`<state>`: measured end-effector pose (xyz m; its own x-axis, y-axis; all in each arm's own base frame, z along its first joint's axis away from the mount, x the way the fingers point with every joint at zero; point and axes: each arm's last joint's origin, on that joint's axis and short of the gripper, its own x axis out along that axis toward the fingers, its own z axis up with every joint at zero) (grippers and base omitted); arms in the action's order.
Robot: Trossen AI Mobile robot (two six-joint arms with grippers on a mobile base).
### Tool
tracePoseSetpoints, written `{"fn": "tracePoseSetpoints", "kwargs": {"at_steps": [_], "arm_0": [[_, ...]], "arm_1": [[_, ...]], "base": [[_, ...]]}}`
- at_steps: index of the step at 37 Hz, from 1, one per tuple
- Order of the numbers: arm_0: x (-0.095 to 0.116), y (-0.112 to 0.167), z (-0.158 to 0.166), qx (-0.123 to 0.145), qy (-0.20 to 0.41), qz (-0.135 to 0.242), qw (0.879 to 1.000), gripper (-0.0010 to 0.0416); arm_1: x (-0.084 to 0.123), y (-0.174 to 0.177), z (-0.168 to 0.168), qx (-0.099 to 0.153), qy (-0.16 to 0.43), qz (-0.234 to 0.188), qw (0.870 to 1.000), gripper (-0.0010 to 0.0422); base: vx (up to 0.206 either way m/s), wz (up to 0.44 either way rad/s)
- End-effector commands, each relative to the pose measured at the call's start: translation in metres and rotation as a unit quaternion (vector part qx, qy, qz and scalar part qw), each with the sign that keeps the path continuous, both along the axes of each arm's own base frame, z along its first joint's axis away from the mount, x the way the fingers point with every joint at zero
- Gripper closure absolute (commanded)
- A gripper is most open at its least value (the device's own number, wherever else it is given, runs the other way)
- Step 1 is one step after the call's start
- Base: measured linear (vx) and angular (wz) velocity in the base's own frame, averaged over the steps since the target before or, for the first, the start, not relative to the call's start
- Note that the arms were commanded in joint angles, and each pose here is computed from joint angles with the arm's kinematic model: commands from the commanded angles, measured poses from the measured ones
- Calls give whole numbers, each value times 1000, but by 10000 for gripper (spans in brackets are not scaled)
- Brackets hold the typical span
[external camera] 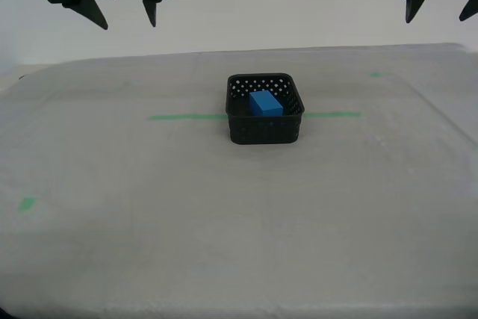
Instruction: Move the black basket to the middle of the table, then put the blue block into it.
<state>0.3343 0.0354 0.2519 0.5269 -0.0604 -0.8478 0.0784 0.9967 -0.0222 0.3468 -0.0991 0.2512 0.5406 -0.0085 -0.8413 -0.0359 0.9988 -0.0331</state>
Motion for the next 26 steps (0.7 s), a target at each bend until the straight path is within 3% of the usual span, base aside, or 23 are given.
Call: {"fn": "tracePoseSetpoints", "kwargs": {"at_steps": [1,26], "arm_0": [[0,0,0,-1,-2,0,1000,7],[0,0,0,-1,-2,0,1000,7]], "arm_1": [[0,0,0,-1,-1,-1,1000,12],[0,0,1,-1,-2,-1,1000,12]], "base": [[0,0],[0,0]]}}
